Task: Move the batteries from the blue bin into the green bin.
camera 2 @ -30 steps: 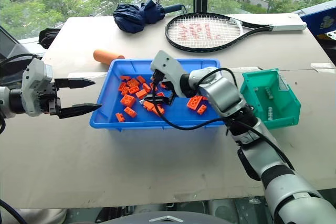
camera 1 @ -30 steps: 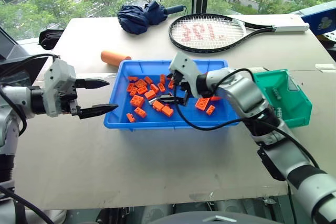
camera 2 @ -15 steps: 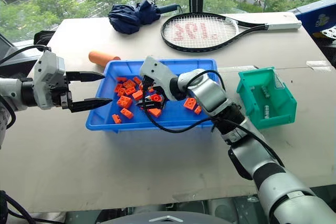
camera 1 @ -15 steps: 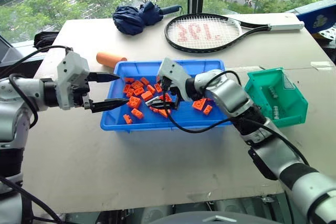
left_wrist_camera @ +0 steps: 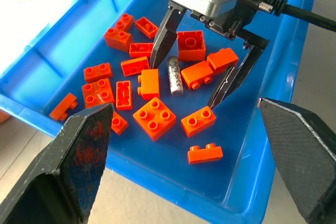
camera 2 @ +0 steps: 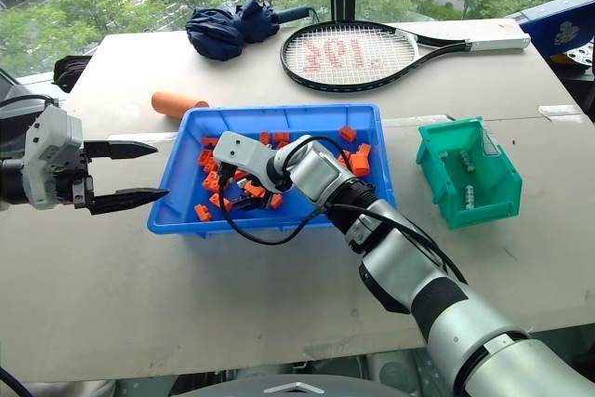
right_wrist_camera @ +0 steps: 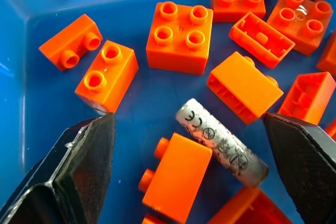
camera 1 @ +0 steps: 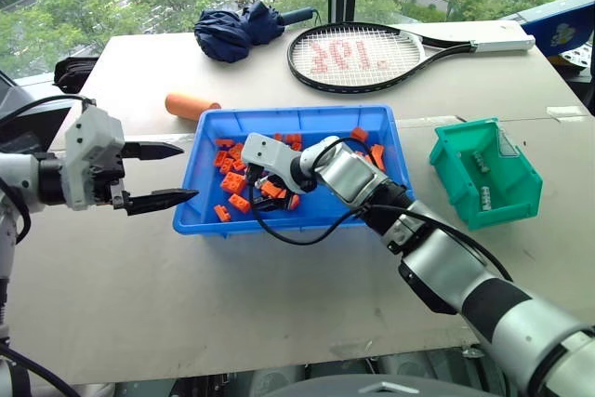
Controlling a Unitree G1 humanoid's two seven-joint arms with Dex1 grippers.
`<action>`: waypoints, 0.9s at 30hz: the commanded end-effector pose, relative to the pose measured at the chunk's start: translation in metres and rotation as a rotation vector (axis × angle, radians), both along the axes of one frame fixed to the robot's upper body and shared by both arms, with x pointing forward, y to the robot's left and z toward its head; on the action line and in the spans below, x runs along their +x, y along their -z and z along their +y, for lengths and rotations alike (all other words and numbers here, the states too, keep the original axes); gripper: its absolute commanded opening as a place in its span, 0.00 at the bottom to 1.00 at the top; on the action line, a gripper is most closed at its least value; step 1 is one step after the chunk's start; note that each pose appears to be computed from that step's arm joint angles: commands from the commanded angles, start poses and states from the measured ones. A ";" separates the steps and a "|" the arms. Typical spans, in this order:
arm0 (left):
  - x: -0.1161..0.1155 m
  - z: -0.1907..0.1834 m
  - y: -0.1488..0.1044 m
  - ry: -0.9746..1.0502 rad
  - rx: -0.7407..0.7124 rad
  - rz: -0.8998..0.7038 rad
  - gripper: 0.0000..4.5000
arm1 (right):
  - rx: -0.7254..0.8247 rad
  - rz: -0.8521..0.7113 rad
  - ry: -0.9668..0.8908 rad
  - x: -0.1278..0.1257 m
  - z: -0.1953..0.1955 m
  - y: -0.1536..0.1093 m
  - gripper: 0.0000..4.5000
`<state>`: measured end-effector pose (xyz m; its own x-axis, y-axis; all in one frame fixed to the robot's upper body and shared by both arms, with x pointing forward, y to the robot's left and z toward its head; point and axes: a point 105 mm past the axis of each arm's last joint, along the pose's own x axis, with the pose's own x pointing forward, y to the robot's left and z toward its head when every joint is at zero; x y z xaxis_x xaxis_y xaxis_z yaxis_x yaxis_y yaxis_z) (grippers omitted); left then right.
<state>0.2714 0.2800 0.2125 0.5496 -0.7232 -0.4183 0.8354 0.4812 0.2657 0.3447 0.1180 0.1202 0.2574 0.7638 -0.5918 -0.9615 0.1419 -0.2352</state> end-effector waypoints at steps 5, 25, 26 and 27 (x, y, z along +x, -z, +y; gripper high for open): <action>0.004 -0.002 -0.015 0.021 0.023 -0.056 1.00 | -0.004 -0.038 -0.033 0.001 0.006 -0.011 0.28; 0.010 -0.050 -0.028 0.192 -0.088 -0.091 1.00 | 0.337 -0.111 0.112 -0.006 -0.082 -0.128 0.01; 0.010 -0.056 -0.030 0.215 -0.101 -0.095 1.00 | 0.350 -0.119 0.150 -0.007 -0.096 -0.133 0.01; 0.011 -0.066 -0.032 0.248 -0.114 -0.100 1.00 | 0.360 -0.141 0.210 -0.005 -0.117 -0.139 0.01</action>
<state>0.2859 0.2270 0.2319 0.4158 -0.8561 -0.3070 0.9006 0.3406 0.2700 0.3450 0.0188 0.2398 0.4429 0.8420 -0.3081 -0.8914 0.3767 -0.2518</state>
